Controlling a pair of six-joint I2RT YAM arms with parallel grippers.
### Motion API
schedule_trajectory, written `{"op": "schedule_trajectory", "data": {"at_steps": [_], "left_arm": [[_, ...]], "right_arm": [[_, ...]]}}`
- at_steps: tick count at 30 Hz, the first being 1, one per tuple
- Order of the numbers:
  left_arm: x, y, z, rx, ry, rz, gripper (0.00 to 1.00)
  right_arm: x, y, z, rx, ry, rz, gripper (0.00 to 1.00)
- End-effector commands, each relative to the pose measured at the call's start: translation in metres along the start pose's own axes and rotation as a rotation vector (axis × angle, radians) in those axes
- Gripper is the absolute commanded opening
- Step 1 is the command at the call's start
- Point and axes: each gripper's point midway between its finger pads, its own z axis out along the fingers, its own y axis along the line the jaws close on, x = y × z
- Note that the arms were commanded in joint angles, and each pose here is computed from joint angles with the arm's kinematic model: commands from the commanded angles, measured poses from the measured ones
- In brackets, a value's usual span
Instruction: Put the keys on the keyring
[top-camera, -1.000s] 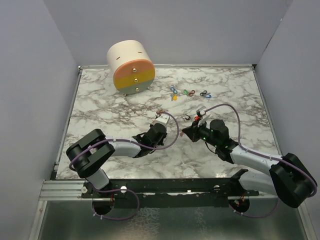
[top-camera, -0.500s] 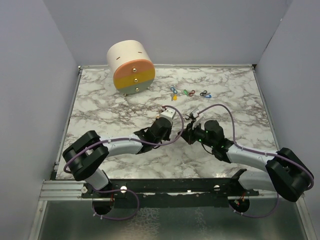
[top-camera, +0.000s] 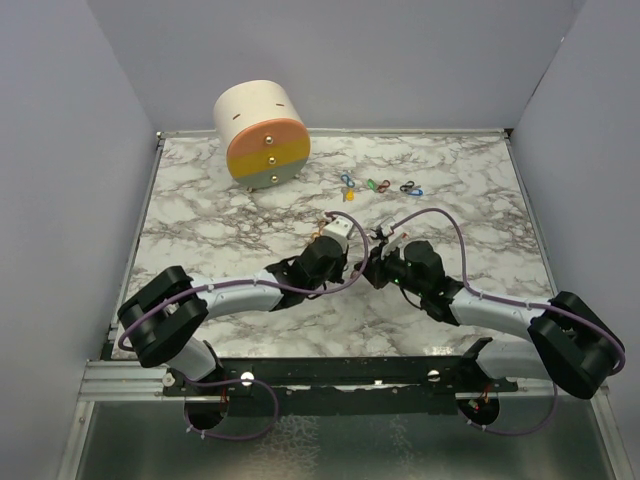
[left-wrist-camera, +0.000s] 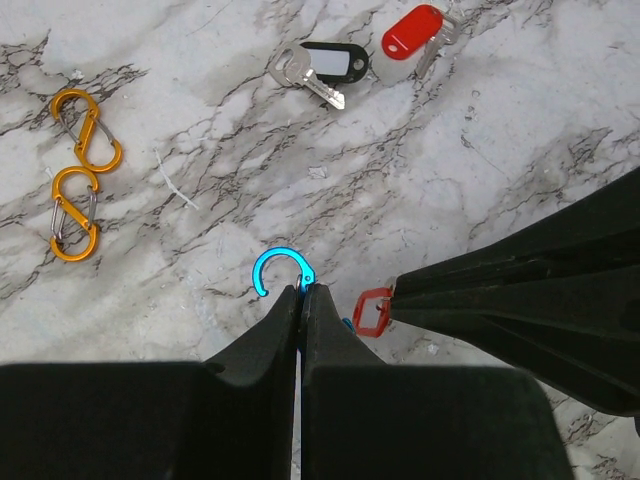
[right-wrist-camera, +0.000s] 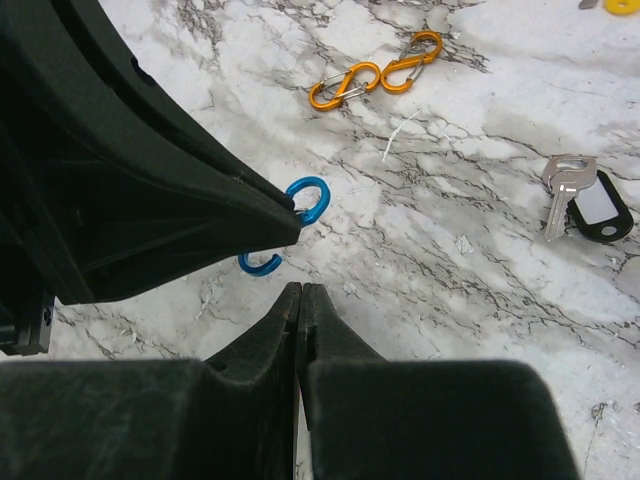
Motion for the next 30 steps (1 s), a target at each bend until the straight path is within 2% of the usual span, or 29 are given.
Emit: {"op": "schedule_trajectory", "data": {"at_steps": [1,30], "left_arm": [[-0.0111,-0.0164,-0.0066,0.057,-0.024,-0.014,0.0],[-0.0118,-0.0247,-0.0069,0.072,-0.032,-0.006,0.0]], "right_arm": [[-0.0182,-0.0027,0.0044,0.03,-0.053,-0.027,0.01],[-0.0176,0.0049,0.0056,0.005,-0.054,-0.044,0.01]]}}
